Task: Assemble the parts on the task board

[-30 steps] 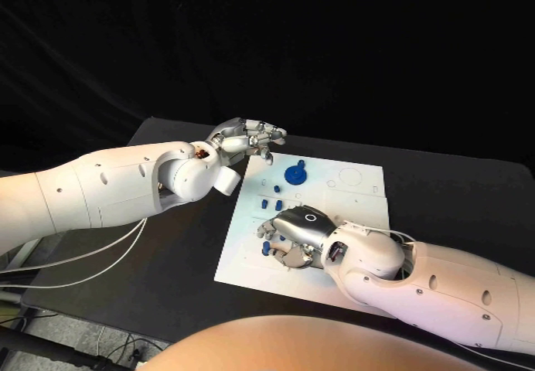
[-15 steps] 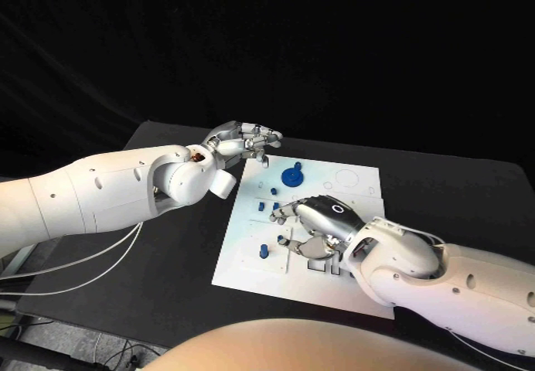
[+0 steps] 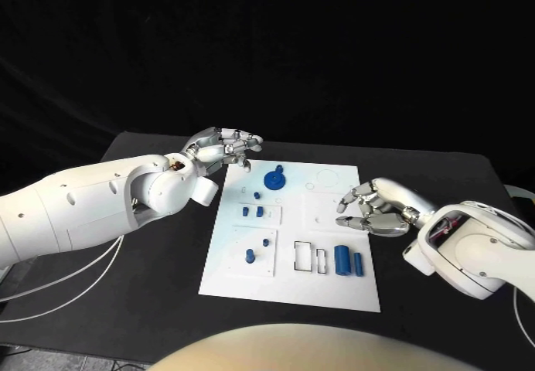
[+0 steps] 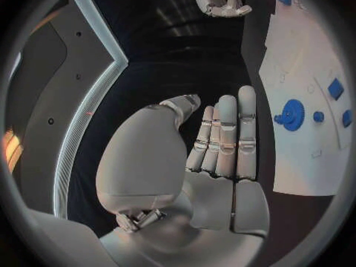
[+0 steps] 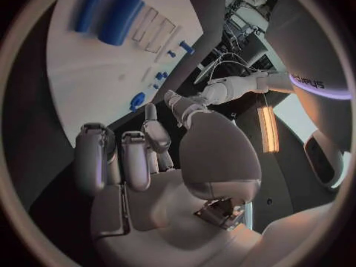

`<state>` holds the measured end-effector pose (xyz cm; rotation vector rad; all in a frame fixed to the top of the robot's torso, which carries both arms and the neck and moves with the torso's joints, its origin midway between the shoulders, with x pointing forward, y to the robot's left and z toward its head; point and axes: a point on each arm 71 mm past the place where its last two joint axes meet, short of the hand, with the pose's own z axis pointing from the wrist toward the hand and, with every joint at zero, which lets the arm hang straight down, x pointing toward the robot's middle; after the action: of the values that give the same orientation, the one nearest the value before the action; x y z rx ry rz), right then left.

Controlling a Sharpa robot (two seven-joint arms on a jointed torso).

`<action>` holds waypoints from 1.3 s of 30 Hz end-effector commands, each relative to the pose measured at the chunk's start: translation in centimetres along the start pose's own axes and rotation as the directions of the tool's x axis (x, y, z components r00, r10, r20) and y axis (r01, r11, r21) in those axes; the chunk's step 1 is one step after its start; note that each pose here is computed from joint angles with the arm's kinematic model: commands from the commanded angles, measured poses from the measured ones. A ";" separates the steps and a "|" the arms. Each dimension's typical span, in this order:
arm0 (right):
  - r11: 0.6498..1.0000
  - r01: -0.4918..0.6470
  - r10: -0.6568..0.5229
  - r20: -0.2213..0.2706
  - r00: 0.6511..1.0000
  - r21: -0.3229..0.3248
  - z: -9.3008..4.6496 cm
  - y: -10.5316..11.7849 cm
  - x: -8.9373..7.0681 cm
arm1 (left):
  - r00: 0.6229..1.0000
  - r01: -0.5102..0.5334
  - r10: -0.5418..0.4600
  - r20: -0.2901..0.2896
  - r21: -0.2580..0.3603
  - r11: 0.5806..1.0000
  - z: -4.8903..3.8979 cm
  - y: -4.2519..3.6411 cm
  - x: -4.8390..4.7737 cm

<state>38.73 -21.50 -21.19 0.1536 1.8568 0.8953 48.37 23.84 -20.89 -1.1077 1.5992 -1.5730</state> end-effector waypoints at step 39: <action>0.973 0.071 -0.048 -0.108 0.993 0.221 -1.2 -3.0 6.8 | 0.999 0.013 -0.013 -0.030 0.003 1.000 0.28 0.09 0.50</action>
<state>35.34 -20.97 -27.84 0.2066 2.0511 0.6898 48.47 23.50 -21.07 -1.1055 1.6076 -1.5805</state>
